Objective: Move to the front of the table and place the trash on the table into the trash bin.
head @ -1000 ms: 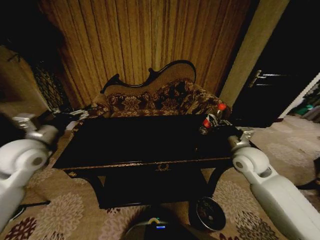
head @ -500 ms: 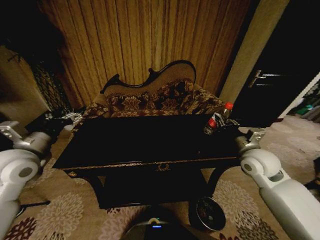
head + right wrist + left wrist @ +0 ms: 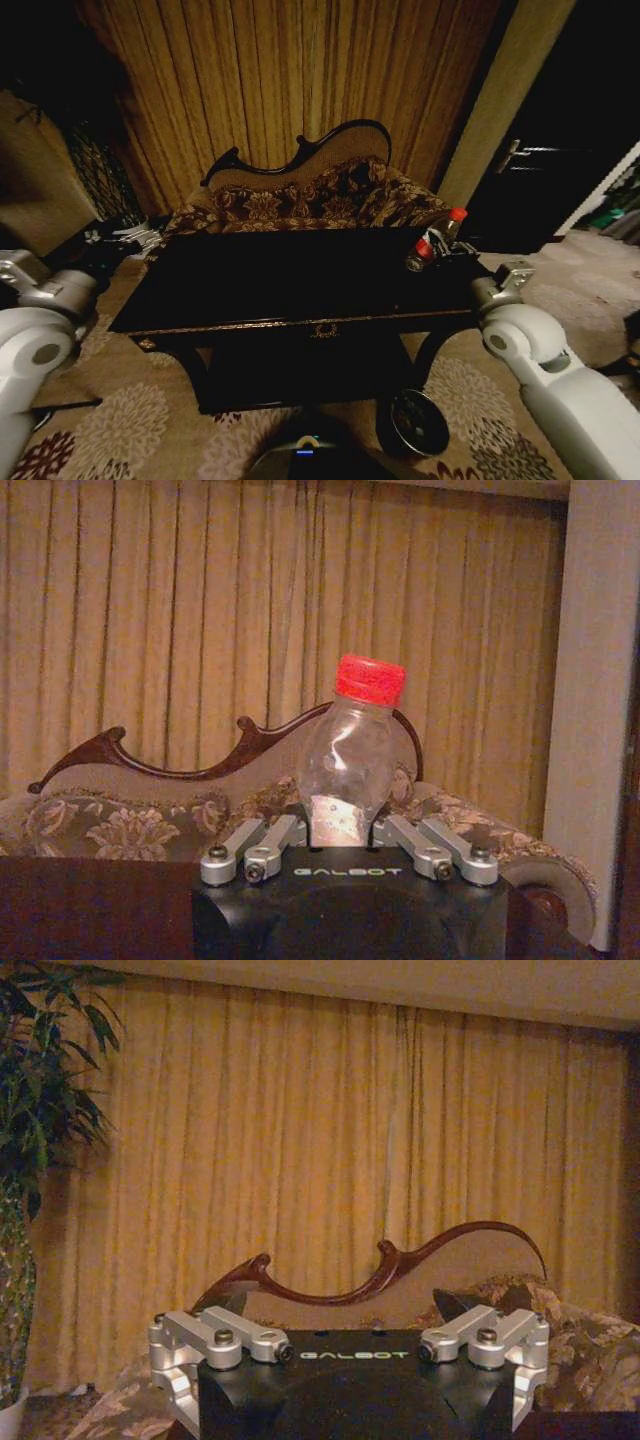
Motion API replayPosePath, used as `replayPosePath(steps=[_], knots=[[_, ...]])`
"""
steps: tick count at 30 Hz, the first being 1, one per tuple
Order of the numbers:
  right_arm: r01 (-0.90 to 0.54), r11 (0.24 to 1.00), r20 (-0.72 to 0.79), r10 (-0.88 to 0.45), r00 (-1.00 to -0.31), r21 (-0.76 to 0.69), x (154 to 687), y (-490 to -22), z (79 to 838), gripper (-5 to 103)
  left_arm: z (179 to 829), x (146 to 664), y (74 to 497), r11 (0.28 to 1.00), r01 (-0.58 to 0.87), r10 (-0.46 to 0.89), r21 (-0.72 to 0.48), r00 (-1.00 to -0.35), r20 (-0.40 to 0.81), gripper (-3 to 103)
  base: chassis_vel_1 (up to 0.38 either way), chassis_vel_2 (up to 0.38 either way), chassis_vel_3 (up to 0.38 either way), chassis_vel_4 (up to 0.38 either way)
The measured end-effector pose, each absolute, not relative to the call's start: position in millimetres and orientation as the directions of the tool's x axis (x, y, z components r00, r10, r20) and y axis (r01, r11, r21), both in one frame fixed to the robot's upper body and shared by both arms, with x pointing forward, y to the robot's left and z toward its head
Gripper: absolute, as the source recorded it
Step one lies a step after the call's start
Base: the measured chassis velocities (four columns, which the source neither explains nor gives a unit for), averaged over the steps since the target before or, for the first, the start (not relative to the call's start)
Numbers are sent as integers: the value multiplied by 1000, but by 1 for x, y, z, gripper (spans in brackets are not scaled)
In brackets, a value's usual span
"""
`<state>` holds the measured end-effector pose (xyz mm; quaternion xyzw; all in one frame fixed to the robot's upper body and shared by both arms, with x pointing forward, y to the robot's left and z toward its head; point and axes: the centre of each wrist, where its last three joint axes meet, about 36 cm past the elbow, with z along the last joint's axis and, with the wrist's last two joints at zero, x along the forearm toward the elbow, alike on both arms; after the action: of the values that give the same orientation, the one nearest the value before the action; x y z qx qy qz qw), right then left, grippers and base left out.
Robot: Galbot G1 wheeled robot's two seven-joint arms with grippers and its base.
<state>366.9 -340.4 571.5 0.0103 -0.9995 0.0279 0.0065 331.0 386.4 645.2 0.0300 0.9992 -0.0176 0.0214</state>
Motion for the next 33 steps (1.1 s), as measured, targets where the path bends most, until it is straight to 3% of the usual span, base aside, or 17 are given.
replayPosePath(steps=[16, 33], knots=[[-50, 997, 30, -48, -998, -52, 366, -343, 566, 25, 642, 323, 378, 999, -34, -34, -16, -999, 36, 100, 142, -147, -134, 144], [-59, 998, 61, -57, -997, -36, 368, -338, 533, 24, 628, 320, 374, 999, -46, -44, -18, -997, 58, 100, 142, -148, -144, 140]])
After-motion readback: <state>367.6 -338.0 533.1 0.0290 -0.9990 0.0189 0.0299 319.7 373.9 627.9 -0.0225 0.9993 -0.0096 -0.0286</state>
